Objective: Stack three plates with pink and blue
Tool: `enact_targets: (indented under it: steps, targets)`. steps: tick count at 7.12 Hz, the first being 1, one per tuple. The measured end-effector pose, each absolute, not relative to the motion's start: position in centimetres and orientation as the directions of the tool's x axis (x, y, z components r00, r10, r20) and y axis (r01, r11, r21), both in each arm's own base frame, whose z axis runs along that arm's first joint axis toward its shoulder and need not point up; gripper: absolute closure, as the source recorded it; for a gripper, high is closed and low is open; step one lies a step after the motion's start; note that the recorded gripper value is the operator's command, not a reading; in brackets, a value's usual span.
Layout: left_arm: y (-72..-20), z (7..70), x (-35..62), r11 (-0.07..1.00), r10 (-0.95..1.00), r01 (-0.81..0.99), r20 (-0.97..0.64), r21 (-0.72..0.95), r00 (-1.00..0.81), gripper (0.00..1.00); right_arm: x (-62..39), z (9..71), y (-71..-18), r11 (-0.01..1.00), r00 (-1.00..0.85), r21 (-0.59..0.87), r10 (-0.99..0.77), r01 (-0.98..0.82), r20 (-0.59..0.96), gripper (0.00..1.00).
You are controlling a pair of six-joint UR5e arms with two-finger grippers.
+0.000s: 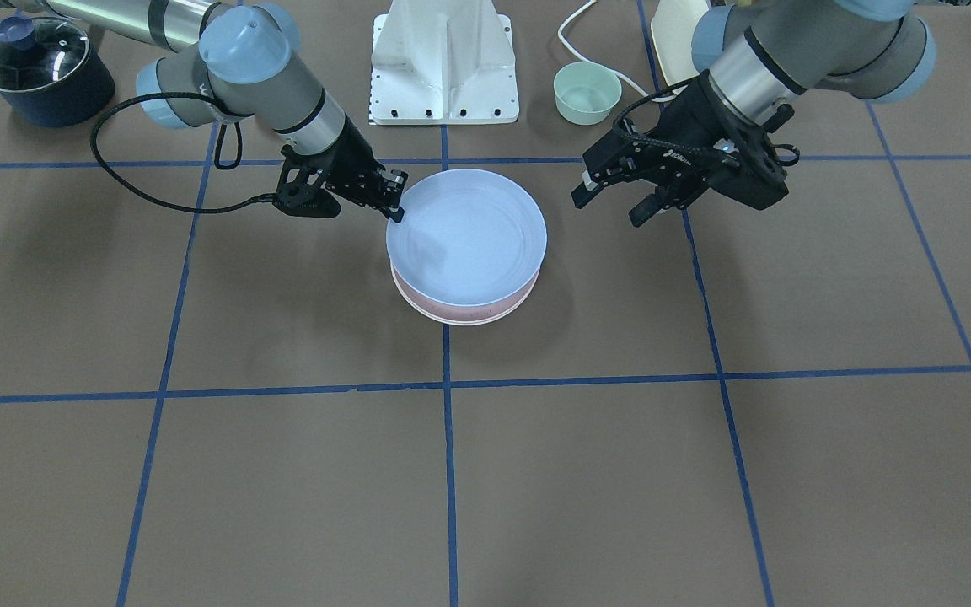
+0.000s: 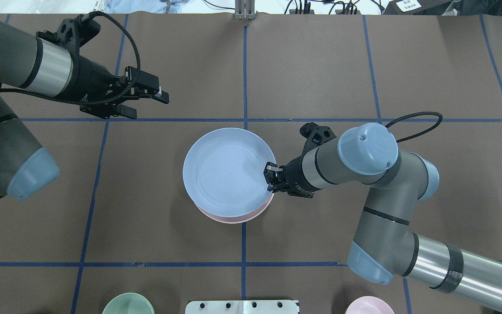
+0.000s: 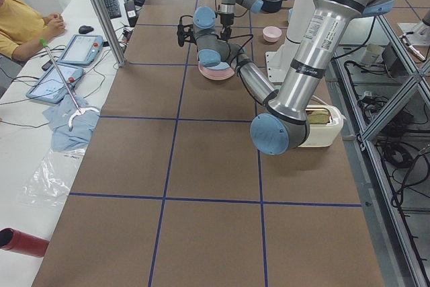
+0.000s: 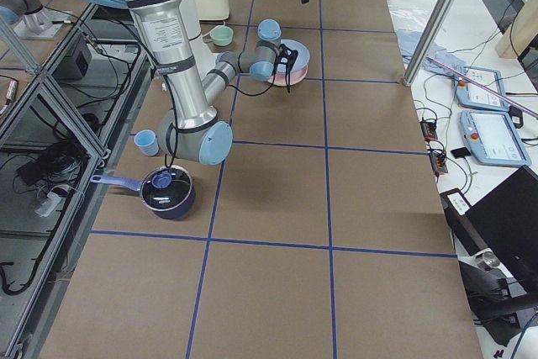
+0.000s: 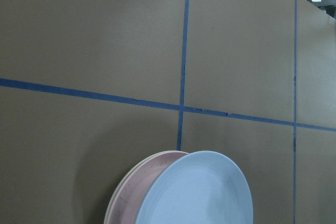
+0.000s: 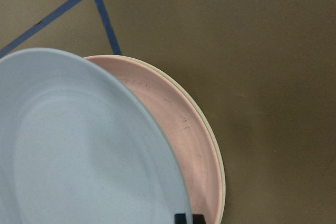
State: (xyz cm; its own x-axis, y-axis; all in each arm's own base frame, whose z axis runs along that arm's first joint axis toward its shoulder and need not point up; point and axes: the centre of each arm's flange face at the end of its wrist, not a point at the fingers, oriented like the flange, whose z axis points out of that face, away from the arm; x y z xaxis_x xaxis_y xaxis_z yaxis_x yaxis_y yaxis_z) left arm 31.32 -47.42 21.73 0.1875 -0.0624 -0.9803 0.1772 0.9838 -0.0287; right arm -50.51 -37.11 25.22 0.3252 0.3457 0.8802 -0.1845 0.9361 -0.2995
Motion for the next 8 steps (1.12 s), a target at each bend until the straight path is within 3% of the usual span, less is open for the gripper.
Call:
enact_targets:
  steps: [1, 5, 8]
  targets:
    - [-47.4, 21.7, 31.4, 0.984, -0.062, 0.176, -0.980, -0.028, 0.187, 0.00, -50.6, 25.1, -37.2, 0.936, 0.324, -0.299, 0.346, -0.187, 0.880, 0.01]
    - [-47.4, 21.8, 31.5, 0.984, -0.062, 0.175, -0.980, -0.029, 0.189, 0.00, -49.9, 27.3, -38.0, 0.929, 0.345, -0.292, 0.356, -0.226, 0.868, 0.00]
    - [-47.2, 25.5, 31.0, 0.987, -0.019, 0.162, -0.969, 0.022, 0.247, 0.00, -41.2, 36.8, -42.4, 0.918, 0.436, -0.261, 0.375, -0.299, 0.818, 0.00]
